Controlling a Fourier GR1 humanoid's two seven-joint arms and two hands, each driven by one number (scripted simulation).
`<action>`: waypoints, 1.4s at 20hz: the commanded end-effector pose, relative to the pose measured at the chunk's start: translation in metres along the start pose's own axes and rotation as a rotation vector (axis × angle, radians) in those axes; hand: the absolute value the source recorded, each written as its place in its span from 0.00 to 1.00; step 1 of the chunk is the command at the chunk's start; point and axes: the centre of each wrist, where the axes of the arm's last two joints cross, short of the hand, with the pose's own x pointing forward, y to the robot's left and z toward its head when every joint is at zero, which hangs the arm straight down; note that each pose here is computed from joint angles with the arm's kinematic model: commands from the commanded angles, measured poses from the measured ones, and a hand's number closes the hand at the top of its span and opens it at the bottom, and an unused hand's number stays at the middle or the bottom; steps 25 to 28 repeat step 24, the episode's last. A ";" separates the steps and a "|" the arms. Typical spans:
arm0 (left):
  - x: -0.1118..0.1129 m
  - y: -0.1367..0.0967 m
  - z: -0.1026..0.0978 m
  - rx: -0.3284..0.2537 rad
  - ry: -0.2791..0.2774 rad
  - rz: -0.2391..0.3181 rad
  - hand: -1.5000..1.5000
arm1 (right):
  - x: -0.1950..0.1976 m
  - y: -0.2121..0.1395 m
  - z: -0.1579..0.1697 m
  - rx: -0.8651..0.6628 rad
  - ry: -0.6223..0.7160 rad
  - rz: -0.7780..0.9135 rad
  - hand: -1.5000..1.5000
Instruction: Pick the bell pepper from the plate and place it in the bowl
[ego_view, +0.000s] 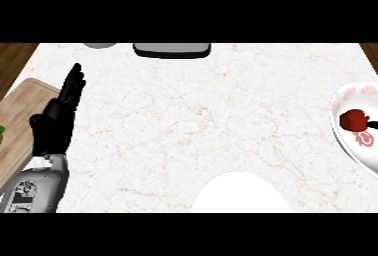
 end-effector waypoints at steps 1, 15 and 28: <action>0.005 -0.007 -0.004 0.005 0.006 0.012 0.50 | 0.005 -0.049 0.021 0.004 0.015 -0.082 0.00; 0.004 0.012 0.004 0.035 0.014 0.004 0.50 | 0.000 -0.111 0.105 0.072 -0.002 -0.250 0.00; 0.006 0.012 0.001 0.031 0.015 -0.009 0.50 | 0.003 -0.106 0.096 0.105 -0.053 -0.272 0.00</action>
